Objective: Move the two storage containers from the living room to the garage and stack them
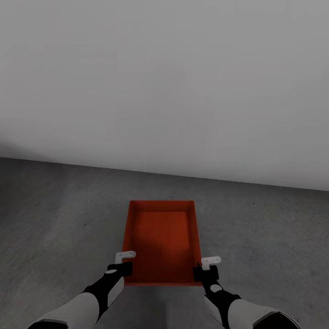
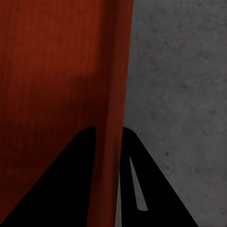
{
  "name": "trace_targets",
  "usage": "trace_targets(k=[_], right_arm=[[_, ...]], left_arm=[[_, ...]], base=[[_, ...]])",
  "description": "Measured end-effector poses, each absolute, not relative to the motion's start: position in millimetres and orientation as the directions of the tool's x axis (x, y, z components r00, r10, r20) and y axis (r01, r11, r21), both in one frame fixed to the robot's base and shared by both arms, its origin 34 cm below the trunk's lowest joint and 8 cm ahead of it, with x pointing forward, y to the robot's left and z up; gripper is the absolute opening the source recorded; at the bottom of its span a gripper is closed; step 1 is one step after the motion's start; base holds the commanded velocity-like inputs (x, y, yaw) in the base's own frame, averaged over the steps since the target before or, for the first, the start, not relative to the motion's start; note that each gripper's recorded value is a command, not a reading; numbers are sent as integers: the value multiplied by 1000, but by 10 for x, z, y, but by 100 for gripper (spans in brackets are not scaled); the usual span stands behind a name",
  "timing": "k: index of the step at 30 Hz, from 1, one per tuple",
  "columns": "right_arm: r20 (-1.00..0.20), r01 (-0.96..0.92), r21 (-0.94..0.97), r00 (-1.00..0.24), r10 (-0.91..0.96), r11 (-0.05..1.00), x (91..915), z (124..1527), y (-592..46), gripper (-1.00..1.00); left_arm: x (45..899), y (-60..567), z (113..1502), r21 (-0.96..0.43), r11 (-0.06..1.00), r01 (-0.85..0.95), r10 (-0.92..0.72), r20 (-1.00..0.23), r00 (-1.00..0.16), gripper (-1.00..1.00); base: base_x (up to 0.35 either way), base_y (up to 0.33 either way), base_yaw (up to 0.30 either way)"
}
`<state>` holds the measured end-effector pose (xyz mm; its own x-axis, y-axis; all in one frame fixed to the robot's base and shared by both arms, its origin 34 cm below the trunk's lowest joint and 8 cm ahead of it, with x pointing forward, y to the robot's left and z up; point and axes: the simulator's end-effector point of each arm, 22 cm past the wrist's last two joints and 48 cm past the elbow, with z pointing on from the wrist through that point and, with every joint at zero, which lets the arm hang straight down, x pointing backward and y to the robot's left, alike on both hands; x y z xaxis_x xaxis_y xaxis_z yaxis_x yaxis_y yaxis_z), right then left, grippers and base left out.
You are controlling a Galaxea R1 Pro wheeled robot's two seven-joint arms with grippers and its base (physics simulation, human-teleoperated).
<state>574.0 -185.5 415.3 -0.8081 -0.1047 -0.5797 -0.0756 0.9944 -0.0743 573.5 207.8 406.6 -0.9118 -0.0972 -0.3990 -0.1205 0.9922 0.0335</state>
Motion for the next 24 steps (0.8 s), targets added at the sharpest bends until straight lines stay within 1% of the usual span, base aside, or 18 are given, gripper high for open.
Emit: trace_targets(k=[7,8,9,11,24], right_arm=[[-580,-75,-74,-808,-105,994,5741,4154,-1855,-100],[-580,-75,-74,-808,-104,994,5741,4154,-1855,100],[-584,-52,-67,-807,-81,996,5763,4149,-1874,100],[-577,-51,-66,-813,-80,997,5769,4090,-1872,100],[-577,-51,-66,-813,-80,997,5769,4090,-1870,100]], left_arm=[[5736,2077,4066,33,992,-121,-98,-399,-912,-100],[5737,2078,4067,33,992,-122,-98,-399,-911,-100],[5757,2082,4058,31,992,-126,-103,-397,-912,100],[5691,2159,3969,49,989,-139,-110,-379,-919,100],[5717,2182,3979,51,989,-139,-109,-385,-917,100]], base=[[0,0,0],[0,0,0],[0,0,0],[0,0,0],[0,0,0]])
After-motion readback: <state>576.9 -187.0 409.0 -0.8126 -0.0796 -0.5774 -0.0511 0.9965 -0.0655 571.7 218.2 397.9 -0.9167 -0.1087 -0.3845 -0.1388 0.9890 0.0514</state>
